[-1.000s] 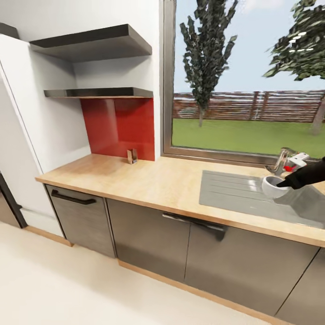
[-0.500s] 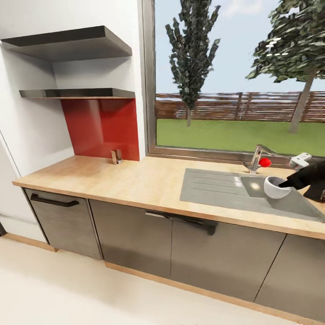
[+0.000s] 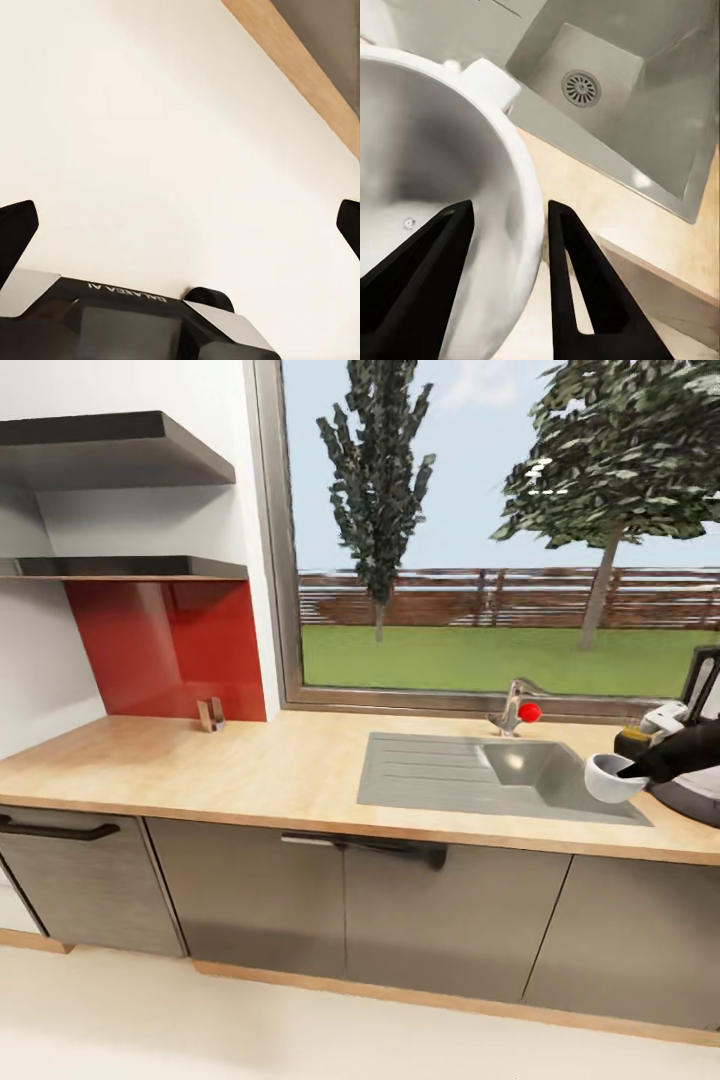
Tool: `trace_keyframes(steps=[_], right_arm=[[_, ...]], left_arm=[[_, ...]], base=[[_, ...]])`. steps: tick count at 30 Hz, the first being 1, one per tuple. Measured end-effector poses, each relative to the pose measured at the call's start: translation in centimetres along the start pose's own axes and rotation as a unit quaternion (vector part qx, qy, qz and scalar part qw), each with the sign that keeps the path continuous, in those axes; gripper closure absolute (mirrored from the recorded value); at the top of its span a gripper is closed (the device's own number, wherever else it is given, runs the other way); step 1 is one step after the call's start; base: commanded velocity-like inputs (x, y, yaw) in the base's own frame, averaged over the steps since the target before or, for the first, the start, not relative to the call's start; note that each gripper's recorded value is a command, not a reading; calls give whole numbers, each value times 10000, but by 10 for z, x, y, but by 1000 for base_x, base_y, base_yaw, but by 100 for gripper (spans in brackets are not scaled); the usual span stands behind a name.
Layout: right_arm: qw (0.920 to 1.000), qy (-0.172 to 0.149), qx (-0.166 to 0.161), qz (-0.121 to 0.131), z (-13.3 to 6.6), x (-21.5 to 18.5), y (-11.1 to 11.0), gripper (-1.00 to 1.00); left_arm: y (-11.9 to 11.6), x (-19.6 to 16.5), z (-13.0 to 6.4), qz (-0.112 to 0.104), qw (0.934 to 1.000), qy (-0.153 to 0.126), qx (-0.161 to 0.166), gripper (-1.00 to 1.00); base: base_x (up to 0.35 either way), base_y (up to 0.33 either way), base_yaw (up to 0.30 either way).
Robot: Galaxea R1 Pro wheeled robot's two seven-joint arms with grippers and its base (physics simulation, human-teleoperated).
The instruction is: Set up a coffee station on the kitchen countertop: keep the coffee maker on the countertop, move the bottle of coffee from the kitchen shelf to the counter next to the coffee maker, place a paper coffee filter on top of the coffee maker, put the saucer next to the coffee maker with the coffee cup on the saucer, and place the electric kettle next to the coffee maker.
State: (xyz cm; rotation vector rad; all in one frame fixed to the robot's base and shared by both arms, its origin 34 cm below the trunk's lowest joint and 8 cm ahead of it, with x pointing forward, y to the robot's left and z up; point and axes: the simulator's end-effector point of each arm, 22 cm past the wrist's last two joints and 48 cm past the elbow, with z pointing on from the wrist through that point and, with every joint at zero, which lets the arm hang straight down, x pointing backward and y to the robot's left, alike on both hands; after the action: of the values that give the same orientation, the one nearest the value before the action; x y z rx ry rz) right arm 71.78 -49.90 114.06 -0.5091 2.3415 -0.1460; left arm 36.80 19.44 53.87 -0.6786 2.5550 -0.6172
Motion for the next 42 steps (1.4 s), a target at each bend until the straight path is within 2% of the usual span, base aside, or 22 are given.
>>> trace_keyframes(steps=[31, 42], right_arm=[[10000, 18, 7, 53, -4, 5, -1, 100], [9999, 37, 12, 92, -4, 8, -3, 100]], left_arm=[[-3, -5, -1, 23, 10000, -58, 34, -100], [-4, -7, -1, 32, 10000, -77, 47, -100]], base=[[0, 0, -274], [90, -123, -136]])
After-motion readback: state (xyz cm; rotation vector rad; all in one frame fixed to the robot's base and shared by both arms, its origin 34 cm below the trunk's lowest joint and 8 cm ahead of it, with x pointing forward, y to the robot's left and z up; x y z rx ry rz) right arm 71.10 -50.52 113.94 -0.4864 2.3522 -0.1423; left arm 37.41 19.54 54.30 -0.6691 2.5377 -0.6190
